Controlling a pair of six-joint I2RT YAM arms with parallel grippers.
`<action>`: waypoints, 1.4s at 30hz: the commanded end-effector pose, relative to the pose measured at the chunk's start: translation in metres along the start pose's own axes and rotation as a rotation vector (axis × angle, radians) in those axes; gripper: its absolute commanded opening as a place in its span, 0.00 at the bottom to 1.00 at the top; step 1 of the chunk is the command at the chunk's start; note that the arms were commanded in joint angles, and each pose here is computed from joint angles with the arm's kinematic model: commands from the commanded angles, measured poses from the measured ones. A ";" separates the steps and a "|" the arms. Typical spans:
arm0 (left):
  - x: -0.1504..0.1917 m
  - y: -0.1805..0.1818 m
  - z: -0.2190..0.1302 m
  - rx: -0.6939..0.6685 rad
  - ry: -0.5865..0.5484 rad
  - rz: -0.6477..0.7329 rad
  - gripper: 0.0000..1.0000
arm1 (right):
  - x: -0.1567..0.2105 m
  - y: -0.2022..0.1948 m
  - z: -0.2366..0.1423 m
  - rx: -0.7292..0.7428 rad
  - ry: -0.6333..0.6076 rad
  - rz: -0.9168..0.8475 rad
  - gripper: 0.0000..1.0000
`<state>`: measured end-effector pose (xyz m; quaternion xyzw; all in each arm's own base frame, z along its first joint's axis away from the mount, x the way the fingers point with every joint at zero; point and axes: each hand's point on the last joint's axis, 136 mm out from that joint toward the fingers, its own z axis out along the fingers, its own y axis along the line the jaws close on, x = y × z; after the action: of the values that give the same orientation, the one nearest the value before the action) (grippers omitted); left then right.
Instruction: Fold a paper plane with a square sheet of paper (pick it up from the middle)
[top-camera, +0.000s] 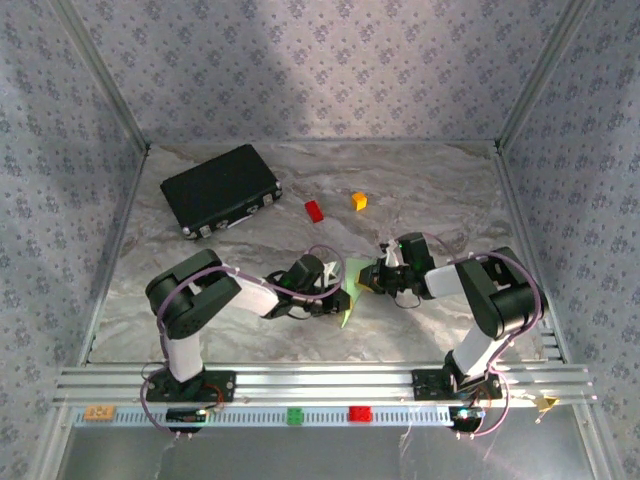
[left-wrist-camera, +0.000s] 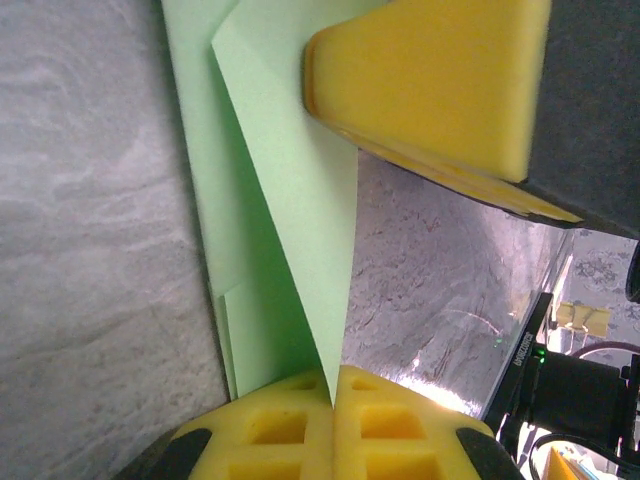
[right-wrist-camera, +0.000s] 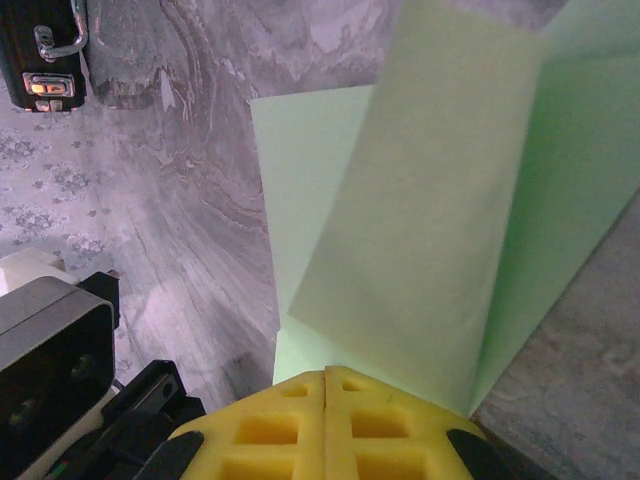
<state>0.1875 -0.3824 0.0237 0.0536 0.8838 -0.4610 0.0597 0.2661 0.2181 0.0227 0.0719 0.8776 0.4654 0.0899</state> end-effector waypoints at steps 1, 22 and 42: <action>0.018 0.048 0.001 -0.152 0.056 -0.078 0.02 | 0.000 -0.013 0.002 0.036 0.007 0.012 0.06; 0.011 -0.003 -0.011 -0.009 0.056 -0.009 0.06 | 0.009 -0.037 0.005 0.130 0.025 0.060 0.05; 0.055 0.038 -0.010 -0.120 0.191 -0.055 0.14 | 0.012 -0.050 0.005 0.191 0.029 0.077 0.05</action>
<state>0.1729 -0.3771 0.0253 0.0698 0.8846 -0.4600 0.0323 0.2656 0.2189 0.0196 0.0678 0.8804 0.4629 0.0775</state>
